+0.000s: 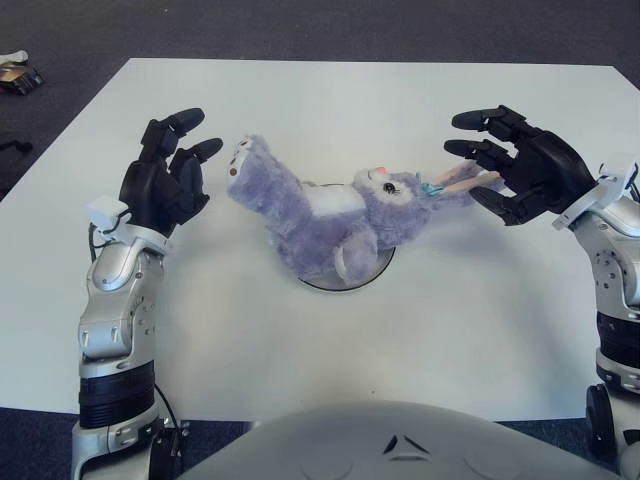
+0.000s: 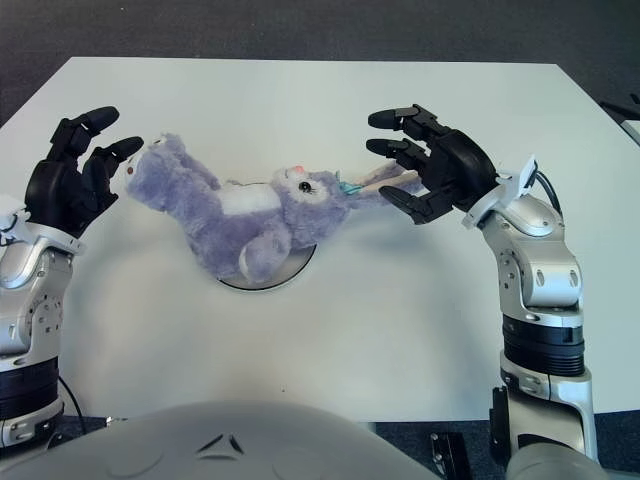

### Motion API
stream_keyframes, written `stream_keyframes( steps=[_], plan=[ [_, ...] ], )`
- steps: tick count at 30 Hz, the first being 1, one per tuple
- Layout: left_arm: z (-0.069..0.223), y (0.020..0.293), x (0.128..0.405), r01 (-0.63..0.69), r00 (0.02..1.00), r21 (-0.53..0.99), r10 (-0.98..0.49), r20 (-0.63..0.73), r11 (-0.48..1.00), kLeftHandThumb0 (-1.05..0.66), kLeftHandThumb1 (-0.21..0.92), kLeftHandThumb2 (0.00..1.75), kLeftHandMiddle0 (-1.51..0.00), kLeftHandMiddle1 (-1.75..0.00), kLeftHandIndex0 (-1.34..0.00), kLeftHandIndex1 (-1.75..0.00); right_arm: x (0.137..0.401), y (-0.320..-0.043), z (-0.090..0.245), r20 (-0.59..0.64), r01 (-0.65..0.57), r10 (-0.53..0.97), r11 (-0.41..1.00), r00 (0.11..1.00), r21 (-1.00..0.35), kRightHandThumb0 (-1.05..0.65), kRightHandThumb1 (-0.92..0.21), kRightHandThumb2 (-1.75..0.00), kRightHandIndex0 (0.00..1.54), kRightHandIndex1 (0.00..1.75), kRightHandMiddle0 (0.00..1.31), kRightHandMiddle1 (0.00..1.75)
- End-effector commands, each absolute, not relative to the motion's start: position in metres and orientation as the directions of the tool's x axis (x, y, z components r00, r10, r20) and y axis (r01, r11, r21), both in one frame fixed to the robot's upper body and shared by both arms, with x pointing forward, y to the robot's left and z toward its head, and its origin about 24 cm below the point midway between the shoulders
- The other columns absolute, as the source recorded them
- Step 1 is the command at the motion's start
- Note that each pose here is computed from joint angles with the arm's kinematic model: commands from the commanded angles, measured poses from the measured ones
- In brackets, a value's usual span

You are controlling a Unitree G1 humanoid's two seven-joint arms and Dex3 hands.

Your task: Put the doll into the plate.

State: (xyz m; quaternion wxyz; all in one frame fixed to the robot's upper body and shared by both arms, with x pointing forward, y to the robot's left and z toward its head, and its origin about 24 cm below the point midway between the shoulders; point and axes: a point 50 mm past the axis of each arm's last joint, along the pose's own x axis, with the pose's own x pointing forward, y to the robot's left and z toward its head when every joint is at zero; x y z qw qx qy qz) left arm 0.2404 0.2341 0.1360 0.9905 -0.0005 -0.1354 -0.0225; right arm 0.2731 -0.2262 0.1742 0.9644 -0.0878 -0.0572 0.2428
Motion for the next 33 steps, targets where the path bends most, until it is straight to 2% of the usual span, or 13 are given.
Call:
stream_keyframes(
  steps=[1,11,13,17,24,30,33],
  plan=[
    [0.136,0.236,0.248,0.030,0.964,0.008,-0.031,0.264,1.000,-0.64,0.75,0.72,-0.17,-0.89,0.00,-1.03,0.276,-0.231,0.181,0.072,-0.450,0.468,0.875,0.881,-0.176,-0.04,-0.16,-1.31,0.02,0.59,0.00,0.79],
    [0.135,0.242,0.262,0.037,0.961,-0.026,-0.029,0.277,0.999,-0.64,0.71,0.76,-0.20,-0.91,0.00,-1.06,0.280,-0.236,0.182,0.069,-0.432,0.443,0.892,0.894,-0.137,-0.24,-0.36,-1.15,0.11,0.51,0.00,0.74],
    [0.135,0.241,0.266,0.045,0.961,-0.030,-0.035,0.275,0.999,-0.66,0.70,0.75,-0.19,-0.94,0.00,-1.08,0.280,-0.235,0.181,0.079,-0.415,0.429,0.897,0.900,-0.150,-0.34,-0.48,-1.04,0.15,0.49,0.00,0.76],
    [0.133,0.241,0.272,0.049,0.964,-0.020,-0.043,0.261,0.999,-0.68,0.69,0.75,-0.19,-0.98,0.00,-1.10,0.280,-0.234,0.180,0.094,-0.382,0.402,0.907,0.911,-0.177,-0.45,-0.63,-0.90,0.20,0.49,0.00,0.81],
    [0.132,0.242,0.283,0.051,0.972,0.022,-0.054,0.230,0.998,-0.68,0.71,0.73,-0.19,-1.01,0.00,-1.12,0.285,-0.235,0.174,0.137,-0.294,0.315,0.944,0.939,-0.152,-0.49,-0.71,-0.83,0.25,0.57,0.00,1.01],
    [0.130,0.240,0.289,0.050,0.973,0.027,-0.055,0.223,0.998,-0.68,0.73,0.71,-0.18,-1.05,0.00,-1.13,0.290,-0.238,0.172,0.148,-0.241,0.263,0.958,0.953,-0.154,-0.49,-0.69,-0.84,0.25,0.73,0.00,1.17],
    [0.129,0.239,0.292,0.042,0.974,0.027,-0.047,0.223,0.999,-0.67,0.74,0.71,-0.21,-1.12,0.00,-1.17,0.301,-0.247,0.166,0.124,-0.184,0.200,0.974,0.972,-0.130,-0.49,-0.68,-0.85,0.27,0.80,0.03,1.21]
  ],
)
